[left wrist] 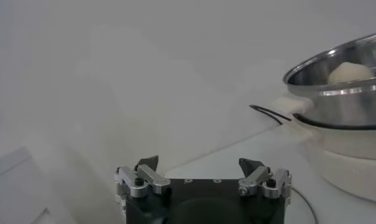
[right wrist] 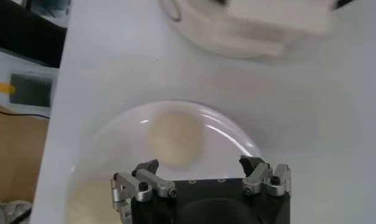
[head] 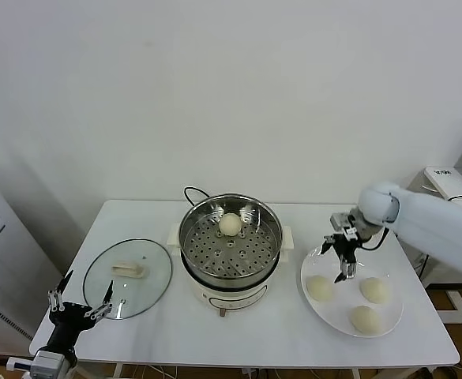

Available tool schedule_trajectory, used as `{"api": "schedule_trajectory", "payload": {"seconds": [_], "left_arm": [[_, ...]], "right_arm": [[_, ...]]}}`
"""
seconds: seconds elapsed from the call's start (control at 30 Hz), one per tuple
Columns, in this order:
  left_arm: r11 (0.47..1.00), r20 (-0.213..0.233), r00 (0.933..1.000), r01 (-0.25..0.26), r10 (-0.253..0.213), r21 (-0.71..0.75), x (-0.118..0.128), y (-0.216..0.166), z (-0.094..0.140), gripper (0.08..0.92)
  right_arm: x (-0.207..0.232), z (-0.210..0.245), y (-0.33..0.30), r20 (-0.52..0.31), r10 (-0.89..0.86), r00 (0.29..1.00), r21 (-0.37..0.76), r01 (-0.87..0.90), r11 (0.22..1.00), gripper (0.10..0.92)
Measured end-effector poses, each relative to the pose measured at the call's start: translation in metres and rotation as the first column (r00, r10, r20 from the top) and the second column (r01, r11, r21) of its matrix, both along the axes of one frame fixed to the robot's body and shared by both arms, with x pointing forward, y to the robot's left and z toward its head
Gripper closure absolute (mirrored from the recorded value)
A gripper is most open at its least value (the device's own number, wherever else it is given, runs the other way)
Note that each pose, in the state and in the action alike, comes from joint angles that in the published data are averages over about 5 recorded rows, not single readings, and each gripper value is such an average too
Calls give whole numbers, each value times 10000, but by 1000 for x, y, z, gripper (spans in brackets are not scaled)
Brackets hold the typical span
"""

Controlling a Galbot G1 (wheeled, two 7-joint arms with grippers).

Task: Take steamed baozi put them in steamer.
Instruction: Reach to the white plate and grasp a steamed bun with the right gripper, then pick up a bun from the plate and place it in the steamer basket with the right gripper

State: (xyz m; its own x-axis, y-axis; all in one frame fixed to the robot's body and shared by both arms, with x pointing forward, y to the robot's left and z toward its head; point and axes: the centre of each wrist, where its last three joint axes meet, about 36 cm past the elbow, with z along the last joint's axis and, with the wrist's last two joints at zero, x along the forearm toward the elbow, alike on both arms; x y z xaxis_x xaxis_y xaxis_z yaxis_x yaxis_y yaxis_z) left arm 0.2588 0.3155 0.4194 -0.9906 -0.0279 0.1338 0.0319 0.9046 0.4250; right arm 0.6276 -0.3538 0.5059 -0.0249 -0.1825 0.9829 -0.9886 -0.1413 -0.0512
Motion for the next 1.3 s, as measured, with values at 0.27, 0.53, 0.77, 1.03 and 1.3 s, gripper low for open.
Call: {"api": "schedule_trajectory", "payload": {"seconds": [0.27,0.53,0.77,1.03,1.3], "left_arm": [[10000,-60,10000,-18,19,37,-4,1,-2,177],[10000,-76,10000,-9,9,70,-5,2,-2,177],[10000,-105,9999,-7,8,88,-6,1,-2,177],[9999,-77,10000,3,-2,119,-5,1,-1,177],[9999,-5,10000,22,-22,151,-1,1,2,177]], "right_arm": [[-9,-28,5,-22,-84,10000,131,85,9999,200],[-14,-44,9,95,-138,9999,169,137,9998,237],[-16,-47,7,178,-172,9997,125,170,9998,434],[-11,-19,-1,318,-231,9992,167,226,9996,618],[15,80,4,764,-95,9970,723,40,9974,632]]}}
